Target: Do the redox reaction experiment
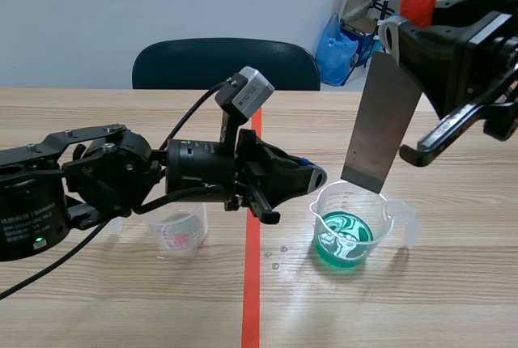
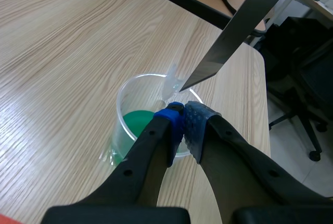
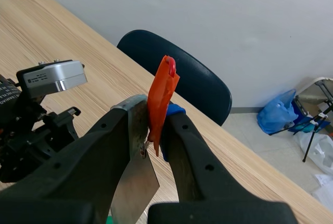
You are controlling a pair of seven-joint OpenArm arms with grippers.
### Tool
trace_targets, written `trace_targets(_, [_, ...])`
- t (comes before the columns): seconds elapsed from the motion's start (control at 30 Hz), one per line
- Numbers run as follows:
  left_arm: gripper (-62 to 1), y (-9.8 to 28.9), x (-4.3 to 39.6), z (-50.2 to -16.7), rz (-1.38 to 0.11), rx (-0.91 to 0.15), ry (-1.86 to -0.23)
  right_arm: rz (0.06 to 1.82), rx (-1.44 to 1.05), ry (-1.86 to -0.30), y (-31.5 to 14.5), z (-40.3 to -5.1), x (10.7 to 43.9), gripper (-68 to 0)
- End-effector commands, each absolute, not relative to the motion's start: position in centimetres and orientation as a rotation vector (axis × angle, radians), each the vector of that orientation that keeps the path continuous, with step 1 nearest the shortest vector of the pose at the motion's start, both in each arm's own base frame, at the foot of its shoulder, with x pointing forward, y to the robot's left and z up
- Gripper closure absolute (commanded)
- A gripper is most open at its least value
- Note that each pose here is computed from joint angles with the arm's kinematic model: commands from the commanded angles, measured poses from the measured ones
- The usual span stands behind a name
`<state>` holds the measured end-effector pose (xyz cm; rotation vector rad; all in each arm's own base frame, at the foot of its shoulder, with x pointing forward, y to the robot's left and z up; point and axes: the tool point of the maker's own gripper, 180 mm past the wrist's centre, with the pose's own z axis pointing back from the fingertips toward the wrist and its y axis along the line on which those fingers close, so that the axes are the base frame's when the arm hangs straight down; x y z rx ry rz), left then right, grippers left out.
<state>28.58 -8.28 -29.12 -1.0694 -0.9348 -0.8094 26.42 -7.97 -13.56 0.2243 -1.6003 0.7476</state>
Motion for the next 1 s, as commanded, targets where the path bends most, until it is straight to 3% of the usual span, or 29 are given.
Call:
trace_targets(0.0, [-1.9,-6.8,29.1,-28.5,-0.789,-1.065,-0.968,0.762,0.224,-1.634,-7.8,-12.5,26.2,-2.0])
trace_targets(0.27, [-1.8,4.1,28.8,-29.9,-0.581,-1.012,-1.003,0.762,0.224,-1.633,-7.8,-12.5,26.2,-2.0])
trace_targets(0.6, [-1.8,20.3,24.1,-29.9,-0.320,-0.745,-1.101,0.762,0.223,-1.633,-7.8,-12.5,26.2,-2.0])
trace_targets(0.97, [-1.9,27.2,12.6,-28.3,-0.241,-0.577,-1.221,0.762,0.222,-1.629,-7.8,-12.6,26.3,-2.0])
